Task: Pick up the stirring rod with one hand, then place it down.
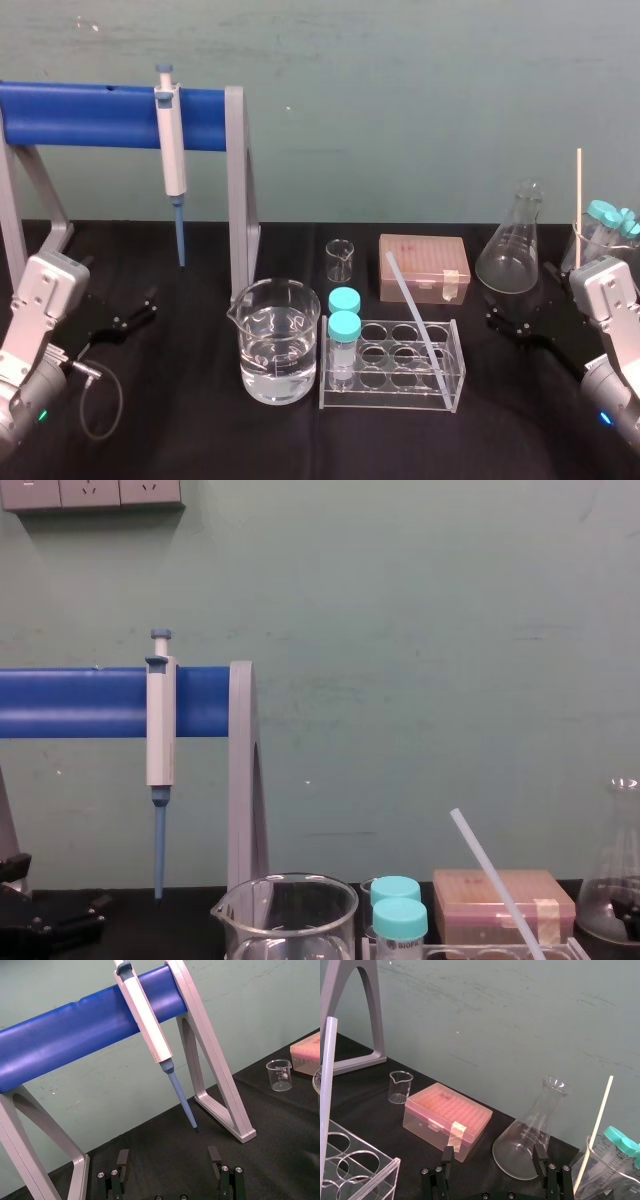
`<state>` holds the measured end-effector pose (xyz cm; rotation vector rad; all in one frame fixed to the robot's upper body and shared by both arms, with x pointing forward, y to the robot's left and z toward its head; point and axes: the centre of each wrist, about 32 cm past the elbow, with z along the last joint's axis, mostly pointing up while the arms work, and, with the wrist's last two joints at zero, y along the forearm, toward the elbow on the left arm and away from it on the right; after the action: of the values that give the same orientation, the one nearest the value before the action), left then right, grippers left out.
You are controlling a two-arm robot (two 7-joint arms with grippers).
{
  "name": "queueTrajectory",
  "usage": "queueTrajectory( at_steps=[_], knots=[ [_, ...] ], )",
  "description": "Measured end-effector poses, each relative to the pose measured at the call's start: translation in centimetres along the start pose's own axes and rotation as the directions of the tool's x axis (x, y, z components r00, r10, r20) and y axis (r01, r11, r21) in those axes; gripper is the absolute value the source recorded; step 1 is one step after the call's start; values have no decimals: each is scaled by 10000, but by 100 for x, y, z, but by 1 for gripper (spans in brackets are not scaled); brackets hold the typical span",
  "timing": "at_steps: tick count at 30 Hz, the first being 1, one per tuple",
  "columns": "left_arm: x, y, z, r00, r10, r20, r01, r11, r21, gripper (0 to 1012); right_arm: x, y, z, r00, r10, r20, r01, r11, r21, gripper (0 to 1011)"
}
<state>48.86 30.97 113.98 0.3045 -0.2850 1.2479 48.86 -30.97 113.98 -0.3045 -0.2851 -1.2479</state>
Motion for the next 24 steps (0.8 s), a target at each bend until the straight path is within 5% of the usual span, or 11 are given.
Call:
queueTrajectory(
  at_steps=[24],
  knots=[
    [0, 0, 0, 10000, 1, 0, -1, 10000, 1, 1000, 0, 0, 0, 10000, 0, 0, 0, 10000, 0, 1003]
  ],
)
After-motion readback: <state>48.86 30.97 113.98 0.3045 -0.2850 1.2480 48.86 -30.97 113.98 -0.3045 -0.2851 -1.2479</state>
